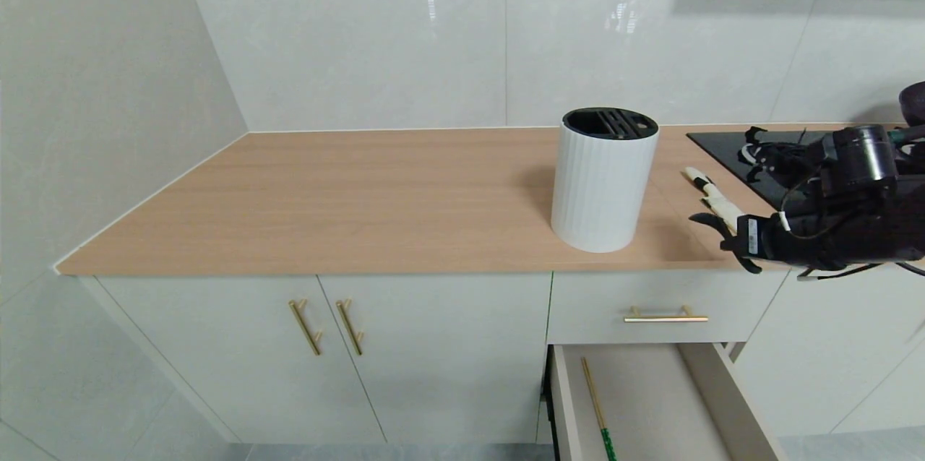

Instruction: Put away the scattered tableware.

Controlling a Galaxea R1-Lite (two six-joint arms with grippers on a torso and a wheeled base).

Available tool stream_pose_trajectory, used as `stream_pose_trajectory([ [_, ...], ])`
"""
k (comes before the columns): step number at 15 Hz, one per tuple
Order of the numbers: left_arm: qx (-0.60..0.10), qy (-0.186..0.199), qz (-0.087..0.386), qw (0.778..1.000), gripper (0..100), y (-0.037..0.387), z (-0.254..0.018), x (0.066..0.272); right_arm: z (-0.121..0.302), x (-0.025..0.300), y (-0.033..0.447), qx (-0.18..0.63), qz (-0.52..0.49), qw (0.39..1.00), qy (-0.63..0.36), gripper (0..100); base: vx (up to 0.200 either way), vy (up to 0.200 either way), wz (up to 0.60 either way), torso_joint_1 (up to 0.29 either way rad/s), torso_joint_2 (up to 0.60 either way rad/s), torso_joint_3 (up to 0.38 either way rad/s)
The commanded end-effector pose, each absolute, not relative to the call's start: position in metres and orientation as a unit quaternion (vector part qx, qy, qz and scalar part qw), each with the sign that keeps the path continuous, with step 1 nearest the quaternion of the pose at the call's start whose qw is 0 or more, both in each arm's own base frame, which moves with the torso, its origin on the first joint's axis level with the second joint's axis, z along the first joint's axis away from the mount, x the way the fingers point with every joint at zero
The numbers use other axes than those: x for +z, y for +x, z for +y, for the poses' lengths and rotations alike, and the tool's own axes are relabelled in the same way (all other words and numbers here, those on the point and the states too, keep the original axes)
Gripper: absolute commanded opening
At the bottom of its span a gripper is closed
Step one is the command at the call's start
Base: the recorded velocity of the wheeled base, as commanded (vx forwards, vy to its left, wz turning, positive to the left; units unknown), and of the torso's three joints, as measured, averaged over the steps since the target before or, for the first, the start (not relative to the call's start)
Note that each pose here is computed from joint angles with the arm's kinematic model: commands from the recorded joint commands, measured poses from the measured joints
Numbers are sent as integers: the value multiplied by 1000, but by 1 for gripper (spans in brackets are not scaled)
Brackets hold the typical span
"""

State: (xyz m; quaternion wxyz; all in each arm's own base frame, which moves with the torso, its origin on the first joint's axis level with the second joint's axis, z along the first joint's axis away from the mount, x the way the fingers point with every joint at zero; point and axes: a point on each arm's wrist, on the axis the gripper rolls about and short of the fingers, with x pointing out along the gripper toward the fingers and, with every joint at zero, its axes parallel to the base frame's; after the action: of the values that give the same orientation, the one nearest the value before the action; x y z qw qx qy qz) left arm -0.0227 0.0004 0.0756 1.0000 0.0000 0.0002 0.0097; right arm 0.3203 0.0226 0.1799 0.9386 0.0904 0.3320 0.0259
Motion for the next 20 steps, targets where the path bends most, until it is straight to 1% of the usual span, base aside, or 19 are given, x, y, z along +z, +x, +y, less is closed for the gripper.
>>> stream_pose_trajectory([
  [1, 10, 0, 1, 1000, 100, -23, 0, 76, 38, 190, 268, 57, 326, 940, 86, 0, 0, 0, 0, 0, 0, 0],
  [3, 10, 0, 1, 1000, 100, -23, 0, 76, 51, 178, 243, 81, 347, 931, 74, 0, 0, 0, 0, 0, 0, 0],
  [6, 10, 0, 1, 1000, 100, -23, 0, 76, 59, 164, 234, 94, 374, 920, 71, 0, 0, 0, 0, -55, 117, 68],
  [9, 10, 0, 1, 1000, 100, -23, 0, 76, 59, 159, 233, 95, 384, 916, 67, 0, 0, 0, 0, -193, 435, 233],
  [12, 10, 0, 1, 1000, 100, -23, 0, 76, 61, 143, 241, 90, 412, 905, 62, 0, 0, 0, 0, -222, 504, 274],
  [18, 10, 0, 1, 1000, 100, -23, 0, 76, 70, 124, 247, 94, 446, 889, 50, 0, 0, 0, 0, -205, 481, 273],
  [20, 10, 0, 1, 1000, 100, -23, 0, 76, 71, 121, 251, 89, 443, 891, 47, 0, 0, 0, 0, -193, 466, 281],
])
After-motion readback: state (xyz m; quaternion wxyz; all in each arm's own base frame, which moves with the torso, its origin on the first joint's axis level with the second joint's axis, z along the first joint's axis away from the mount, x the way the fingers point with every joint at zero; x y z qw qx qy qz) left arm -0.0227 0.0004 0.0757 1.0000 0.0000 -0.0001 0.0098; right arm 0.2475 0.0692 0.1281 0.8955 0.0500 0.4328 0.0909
